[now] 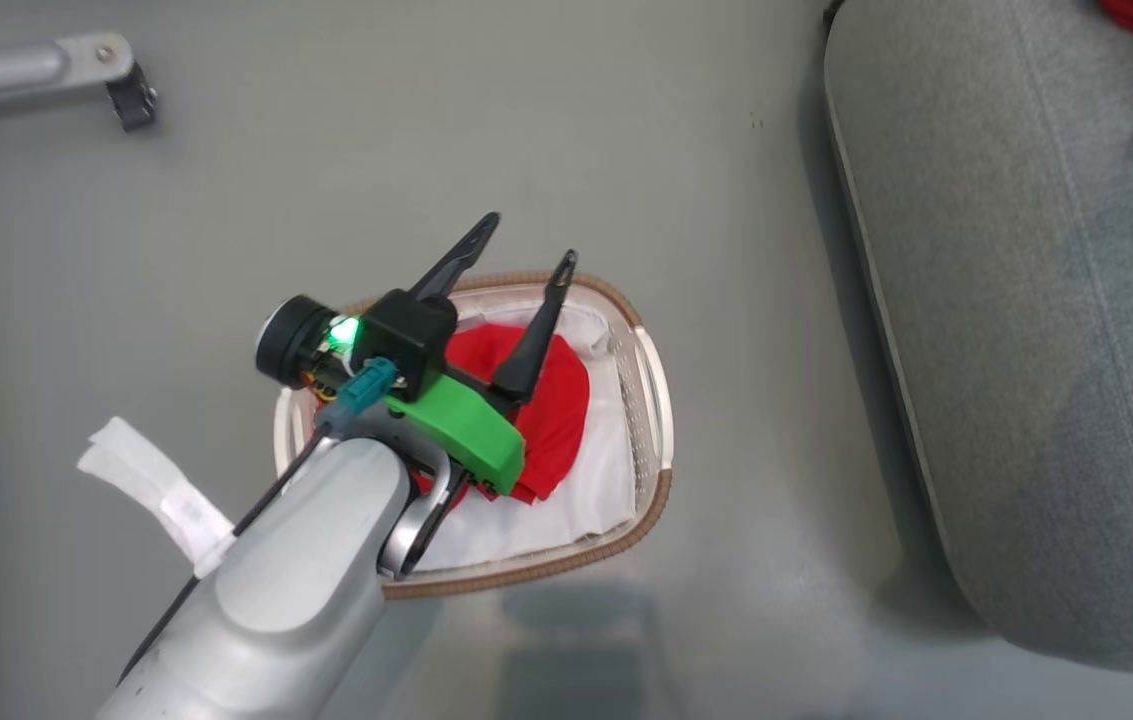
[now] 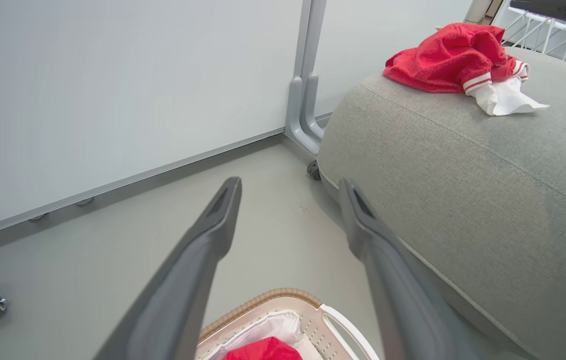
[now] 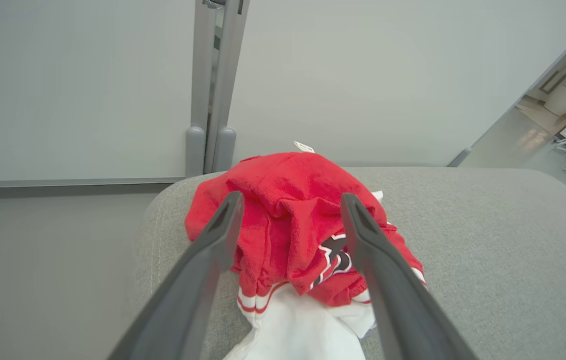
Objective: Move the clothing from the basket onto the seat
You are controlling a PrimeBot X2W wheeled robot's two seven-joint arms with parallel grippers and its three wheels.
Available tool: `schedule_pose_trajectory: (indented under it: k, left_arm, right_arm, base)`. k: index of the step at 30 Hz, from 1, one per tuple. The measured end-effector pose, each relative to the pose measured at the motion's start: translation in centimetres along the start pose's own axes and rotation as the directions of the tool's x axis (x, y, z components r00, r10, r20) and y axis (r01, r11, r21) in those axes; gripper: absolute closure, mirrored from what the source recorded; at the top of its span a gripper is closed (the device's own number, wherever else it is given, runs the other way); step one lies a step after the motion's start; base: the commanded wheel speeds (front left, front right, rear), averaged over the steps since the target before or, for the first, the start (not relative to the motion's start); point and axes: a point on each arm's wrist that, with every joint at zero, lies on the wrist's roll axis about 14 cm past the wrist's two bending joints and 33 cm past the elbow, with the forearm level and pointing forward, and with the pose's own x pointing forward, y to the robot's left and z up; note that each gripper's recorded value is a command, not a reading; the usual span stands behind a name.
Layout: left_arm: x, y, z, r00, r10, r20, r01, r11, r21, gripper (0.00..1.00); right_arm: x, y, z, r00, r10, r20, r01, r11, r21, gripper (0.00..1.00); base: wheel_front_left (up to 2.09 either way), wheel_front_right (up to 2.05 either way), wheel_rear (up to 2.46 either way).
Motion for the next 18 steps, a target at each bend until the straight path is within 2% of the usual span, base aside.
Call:
schedule_pose_trajectory:
  k: [4,9,18]
  left_arm:
    - [-2.1,1.4,2.5,0.994,0.094,0.049,-0.095,0.995,0.006,0.00]
    - [-5.6,3.1,4.3,0.972,0.216,0.090,-0.216,0.976,-0.001,0.00]
    - [-12.9,5.8,5.5,0.890,0.433,0.140,-0.427,0.901,-0.069,0.00]
  right_arm:
    - [-1.9,2.1,1.6,0.997,0.057,0.051,-0.058,0.998,0.005,0.00]
    - [-4.3,4.8,3.4,0.985,0.104,0.139,-0.114,0.991,0.072,0.00]
    - [-9.8,12.8,4.6,0.941,0.232,0.245,-0.273,0.951,0.147,0.00]
  base:
    - [0.00,0.00,0.00]
    - [0.00,0.00,0.00]
    - [0.00,0.00,0.00]
